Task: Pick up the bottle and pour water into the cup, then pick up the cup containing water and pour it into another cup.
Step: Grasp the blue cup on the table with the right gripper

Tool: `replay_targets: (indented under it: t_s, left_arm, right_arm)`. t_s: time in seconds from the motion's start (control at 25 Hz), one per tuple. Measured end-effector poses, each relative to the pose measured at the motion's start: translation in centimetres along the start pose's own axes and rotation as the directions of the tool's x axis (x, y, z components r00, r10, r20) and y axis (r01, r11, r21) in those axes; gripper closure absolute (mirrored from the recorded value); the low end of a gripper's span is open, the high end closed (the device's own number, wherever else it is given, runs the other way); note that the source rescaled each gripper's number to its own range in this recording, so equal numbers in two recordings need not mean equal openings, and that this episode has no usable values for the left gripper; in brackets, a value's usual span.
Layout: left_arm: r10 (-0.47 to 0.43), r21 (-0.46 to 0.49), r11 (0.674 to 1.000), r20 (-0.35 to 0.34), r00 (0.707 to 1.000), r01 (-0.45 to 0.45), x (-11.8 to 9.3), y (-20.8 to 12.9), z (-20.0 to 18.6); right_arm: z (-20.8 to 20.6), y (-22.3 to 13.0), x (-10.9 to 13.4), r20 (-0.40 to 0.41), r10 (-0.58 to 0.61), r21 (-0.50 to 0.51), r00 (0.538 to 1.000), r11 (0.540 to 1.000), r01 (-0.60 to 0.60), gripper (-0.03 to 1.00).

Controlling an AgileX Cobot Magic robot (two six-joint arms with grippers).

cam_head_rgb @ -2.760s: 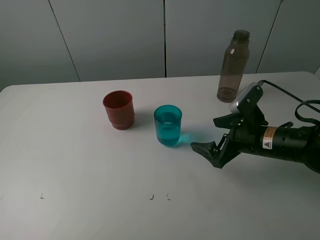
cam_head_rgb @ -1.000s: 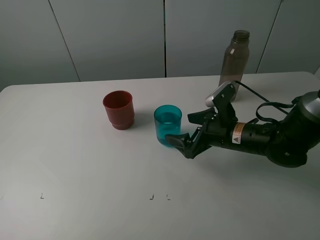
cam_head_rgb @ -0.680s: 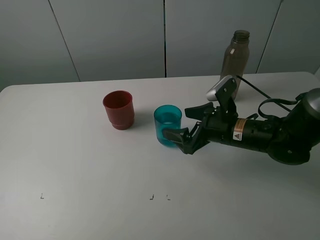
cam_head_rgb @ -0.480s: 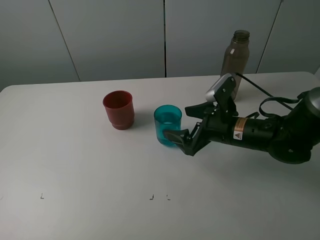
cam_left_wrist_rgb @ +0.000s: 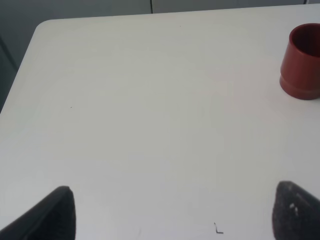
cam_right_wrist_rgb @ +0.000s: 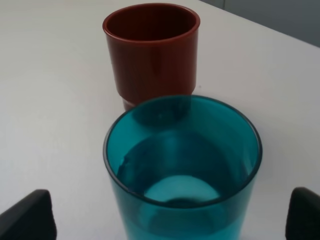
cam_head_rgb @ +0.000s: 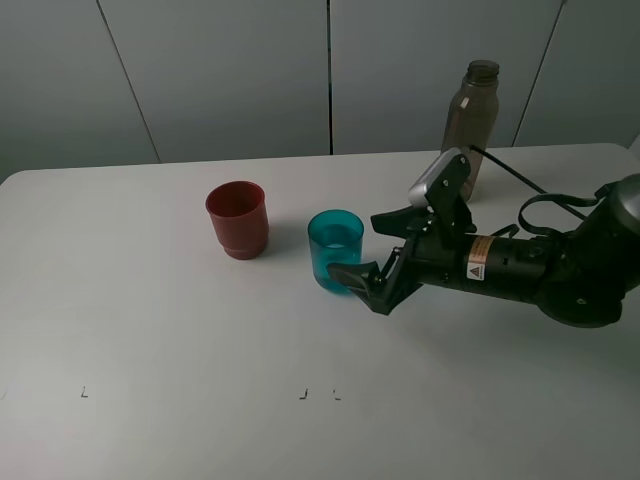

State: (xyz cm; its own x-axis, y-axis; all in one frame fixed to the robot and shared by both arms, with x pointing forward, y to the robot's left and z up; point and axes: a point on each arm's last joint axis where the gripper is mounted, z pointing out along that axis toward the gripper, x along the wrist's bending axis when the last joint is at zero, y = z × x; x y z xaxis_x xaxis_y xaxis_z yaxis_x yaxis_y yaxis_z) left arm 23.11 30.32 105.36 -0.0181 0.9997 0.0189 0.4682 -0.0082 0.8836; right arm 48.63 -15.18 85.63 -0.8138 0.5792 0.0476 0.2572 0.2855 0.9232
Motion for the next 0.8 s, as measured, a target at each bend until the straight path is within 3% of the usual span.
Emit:
replay_targets:
  t_s: [0.4,0.8]
  left_arm:
    - [0.007,0.000,1.000,0.000,1.000,-0.007,0.0,0.0,0.0]
    - [0.007,0.000,1.000,0.000,1.000,-0.007,0.0,0.0,0.0]
  right_arm:
    - [1.1,0.5,-0.9,0.022,0.045,0.057,0.999,0.997,-0.047,-0.01]
    - [2.5,-0.2,-0.3,-0.014,0.039,0.104,0.999,0.994,-0.037,-0.01]
